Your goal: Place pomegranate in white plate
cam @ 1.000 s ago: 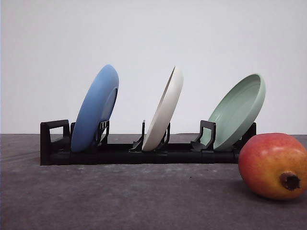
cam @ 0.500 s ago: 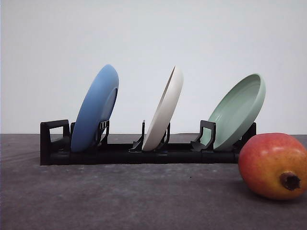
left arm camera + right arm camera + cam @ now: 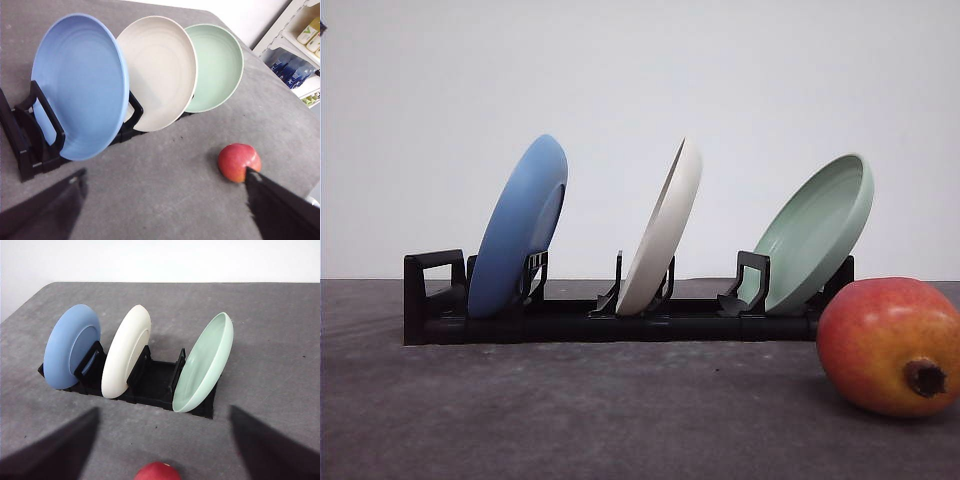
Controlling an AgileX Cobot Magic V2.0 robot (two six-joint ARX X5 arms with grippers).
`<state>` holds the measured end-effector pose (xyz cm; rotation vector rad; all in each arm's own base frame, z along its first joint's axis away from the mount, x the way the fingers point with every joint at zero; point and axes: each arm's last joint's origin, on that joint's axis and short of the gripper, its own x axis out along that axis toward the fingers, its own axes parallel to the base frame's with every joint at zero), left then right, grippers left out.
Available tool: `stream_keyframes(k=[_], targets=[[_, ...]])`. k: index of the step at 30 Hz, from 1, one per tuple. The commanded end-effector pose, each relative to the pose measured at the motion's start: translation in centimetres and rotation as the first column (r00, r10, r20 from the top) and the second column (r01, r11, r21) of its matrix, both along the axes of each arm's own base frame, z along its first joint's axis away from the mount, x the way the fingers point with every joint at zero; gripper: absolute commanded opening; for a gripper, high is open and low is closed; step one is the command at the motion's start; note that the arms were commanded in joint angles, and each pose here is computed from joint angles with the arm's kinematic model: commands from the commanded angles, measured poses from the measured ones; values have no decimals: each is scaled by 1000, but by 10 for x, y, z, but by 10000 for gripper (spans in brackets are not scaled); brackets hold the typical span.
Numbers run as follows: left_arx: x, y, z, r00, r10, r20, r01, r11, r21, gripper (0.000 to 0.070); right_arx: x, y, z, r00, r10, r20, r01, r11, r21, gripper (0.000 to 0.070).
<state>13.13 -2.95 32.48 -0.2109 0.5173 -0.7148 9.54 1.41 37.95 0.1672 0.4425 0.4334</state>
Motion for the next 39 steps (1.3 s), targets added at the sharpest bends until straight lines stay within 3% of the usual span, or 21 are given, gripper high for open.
stream_keyframes(k=[1,10,16,23,32,39], targets=[[3,-2,8,1000,-5,25,5,1000,-20,667,-1,0,6,1000,6,28,-6,1000,-4,649],[43,-30,9,995,-84,-46,83,996,-24,638,-1,0,6,1000,16,26,-16,1000,7,649],[87,-76,19,983,-164,-86,168,985,31,635,-1,1,6,999,35,26,-35,999,13,649],[133,-147,31,959,-270,-89,278,957,88,635,-2,4,6,997,71,29,-72,997,10,649],[170,-220,11,971,-214,-108,232,951,204,635,-2,5,6,996,83,30,-83,997,7,649],[182,-242,-16,984,-126,-126,160,938,308,635,-2,5,6,996,83,30,-83,997,7,649]])
